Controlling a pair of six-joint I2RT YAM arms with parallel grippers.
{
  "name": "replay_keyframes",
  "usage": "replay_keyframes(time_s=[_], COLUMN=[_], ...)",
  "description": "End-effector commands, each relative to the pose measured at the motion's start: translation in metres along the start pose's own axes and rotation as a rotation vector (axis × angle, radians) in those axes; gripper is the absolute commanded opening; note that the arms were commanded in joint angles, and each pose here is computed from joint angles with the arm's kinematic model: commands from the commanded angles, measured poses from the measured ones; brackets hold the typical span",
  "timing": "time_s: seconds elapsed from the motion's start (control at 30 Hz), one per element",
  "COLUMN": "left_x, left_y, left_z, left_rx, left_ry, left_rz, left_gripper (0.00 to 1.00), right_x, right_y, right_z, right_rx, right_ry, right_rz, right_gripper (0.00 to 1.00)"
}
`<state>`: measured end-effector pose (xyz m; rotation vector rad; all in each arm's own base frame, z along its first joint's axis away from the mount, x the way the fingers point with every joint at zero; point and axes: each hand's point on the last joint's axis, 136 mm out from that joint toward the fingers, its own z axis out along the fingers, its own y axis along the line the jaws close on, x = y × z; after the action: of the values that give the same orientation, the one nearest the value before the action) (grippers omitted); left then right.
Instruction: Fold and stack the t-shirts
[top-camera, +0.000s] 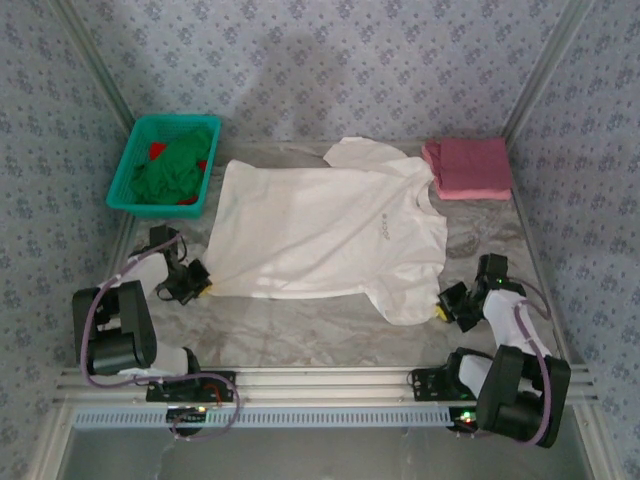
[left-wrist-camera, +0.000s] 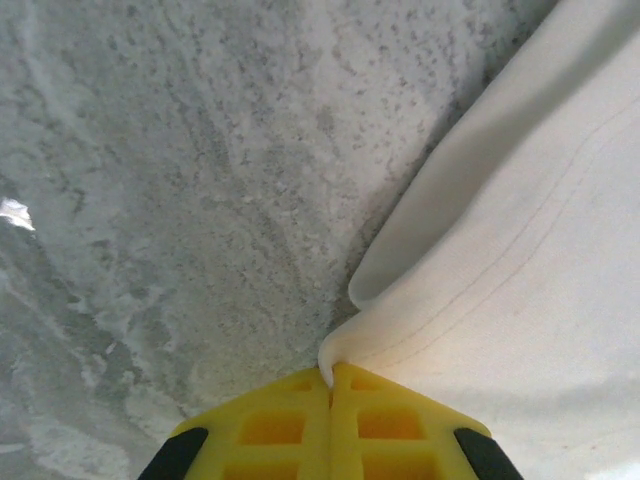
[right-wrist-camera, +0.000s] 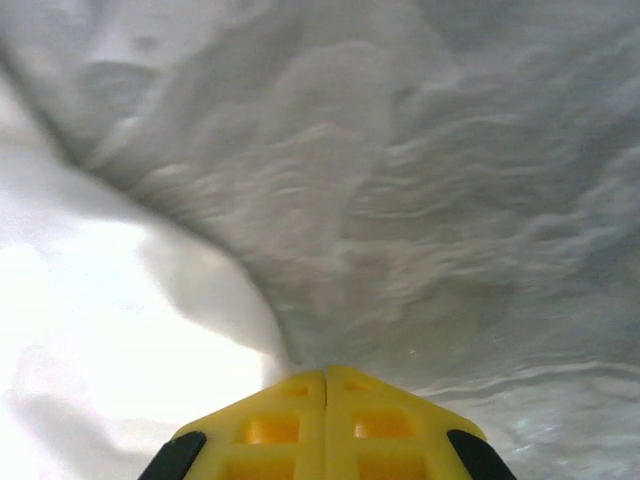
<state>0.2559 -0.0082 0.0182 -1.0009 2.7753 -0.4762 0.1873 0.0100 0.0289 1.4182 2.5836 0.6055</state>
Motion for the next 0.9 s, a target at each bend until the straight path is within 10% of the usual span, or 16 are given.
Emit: replay_keyframes(time_s=[0.0, 0.87], left_x=[-0.023, 0.009], left_y=[-0.04, -0.03], left_z=[-0.019, -0.108], left_rx=[0.154, 0.167], left_ry=[-0.093, -0.253], left_rz=[0.075, 0.095], left_gripper=[0.0, 0.0], right_x=[-0.007, 0.007], right_y=[0.03, 0.079], right_z=[-0.03, -0.203], right_rx=[-0.113, -0.358], right_ry=[-0.051, -0.39], right_rz=[-0.038, -0.119], right_gripper=[0.0, 0.0])
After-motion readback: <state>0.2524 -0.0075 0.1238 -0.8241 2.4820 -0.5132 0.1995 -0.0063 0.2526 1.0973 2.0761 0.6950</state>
